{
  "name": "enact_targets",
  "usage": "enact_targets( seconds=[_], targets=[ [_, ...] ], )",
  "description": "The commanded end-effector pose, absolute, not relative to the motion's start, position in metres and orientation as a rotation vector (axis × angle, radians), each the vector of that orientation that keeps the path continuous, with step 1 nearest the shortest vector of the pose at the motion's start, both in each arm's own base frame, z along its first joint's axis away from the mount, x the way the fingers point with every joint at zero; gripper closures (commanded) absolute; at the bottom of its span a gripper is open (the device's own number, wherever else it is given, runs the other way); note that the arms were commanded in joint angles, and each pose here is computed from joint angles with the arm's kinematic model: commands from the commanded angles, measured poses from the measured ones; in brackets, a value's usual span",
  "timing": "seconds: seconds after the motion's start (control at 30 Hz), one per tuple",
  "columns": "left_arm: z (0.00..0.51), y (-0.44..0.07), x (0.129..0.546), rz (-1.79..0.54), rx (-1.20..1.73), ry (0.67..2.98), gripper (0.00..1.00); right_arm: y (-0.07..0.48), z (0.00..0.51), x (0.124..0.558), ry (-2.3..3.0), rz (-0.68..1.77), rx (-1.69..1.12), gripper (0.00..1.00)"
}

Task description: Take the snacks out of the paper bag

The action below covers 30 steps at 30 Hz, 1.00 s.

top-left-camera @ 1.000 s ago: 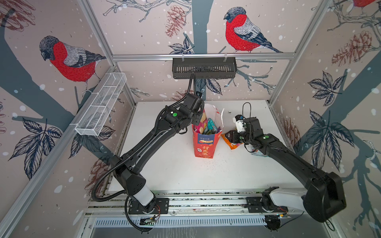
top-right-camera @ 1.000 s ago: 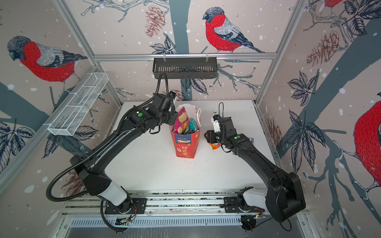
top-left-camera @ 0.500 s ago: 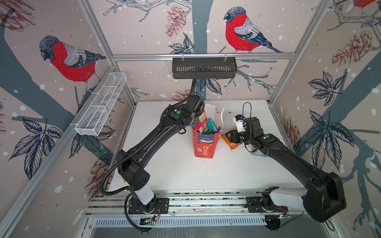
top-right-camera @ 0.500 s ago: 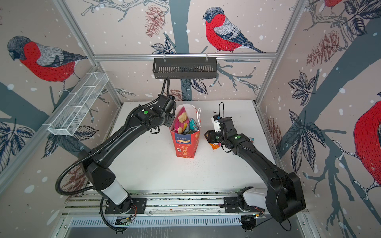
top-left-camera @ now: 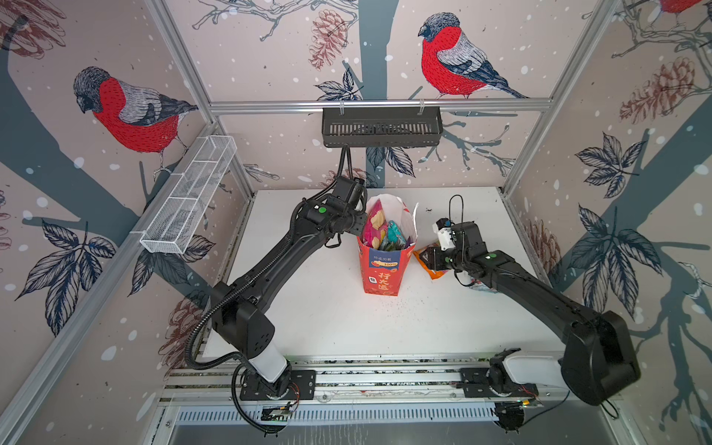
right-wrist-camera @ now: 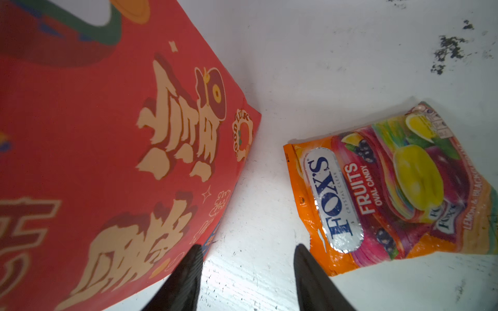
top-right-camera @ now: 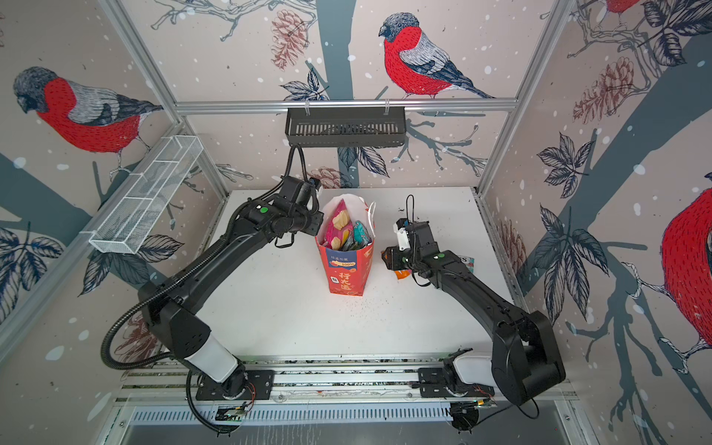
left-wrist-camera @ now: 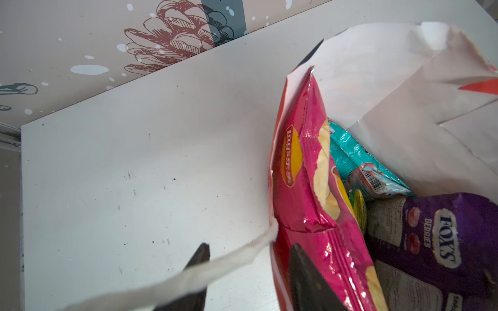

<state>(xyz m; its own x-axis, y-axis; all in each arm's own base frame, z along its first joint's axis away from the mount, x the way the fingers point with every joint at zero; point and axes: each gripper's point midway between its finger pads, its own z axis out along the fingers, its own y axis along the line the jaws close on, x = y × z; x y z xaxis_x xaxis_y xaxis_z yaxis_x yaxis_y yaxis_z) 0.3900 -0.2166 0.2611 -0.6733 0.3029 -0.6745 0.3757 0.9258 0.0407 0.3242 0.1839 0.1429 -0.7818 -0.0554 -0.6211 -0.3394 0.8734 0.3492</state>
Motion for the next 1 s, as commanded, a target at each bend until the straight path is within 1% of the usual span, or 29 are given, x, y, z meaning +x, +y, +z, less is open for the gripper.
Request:
enact_targets(
  seconds=[0.0,0.13,0.17,0.23,0.27,0.43,0.7,0.8,0.97],
  targets=[
    [0.261,-0.222,0.394,-0.197,0.486,2.343,0.59,0.189,0.138,0.329,2.416,0.622,-0.274,0.44],
    [0.259,-0.221,0.397,-0.236,0.479,2.341,0.81,0.193,0.127,0.330,2.436,0.639,-0.272,0.44],
    [0.259,-0.220,0.397,-0.242,0.474,2.340,0.86,0.194,0.124,0.331,2.442,0.644,-0.268,0.44],
    [0.258,-0.220,0.399,-0.248,0.472,2.335,0.92,0.197,0.120,0.332,2.450,0.651,-0.263,0.44],
    [0.257,-0.220,0.400,-0.248,0.471,2.336,0.99,0.199,0.117,0.333,2.453,0.654,-0.264,0.44],
    [0.258,-0.216,0.411,-0.252,0.454,2.299,1.00,0.208,0.104,0.339,2.473,0.672,-0.252,0.45],
    [0.277,-0.200,0.436,-0.256,0.377,2.193,1.00,0.221,0.078,0.362,2.527,0.647,-0.234,0.45],
    [0.286,-0.198,0.445,-0.238,0.378,2.164,1.00,0.234,0.075,0.373,2.527,0.664,-0.250,0.46],
    [0.301,-0.198,0.462,-0.167,0.417,2.132,1.00,0.271,0.071,0.383,2.524,0.731,-0.319,0.46]
  ],
)
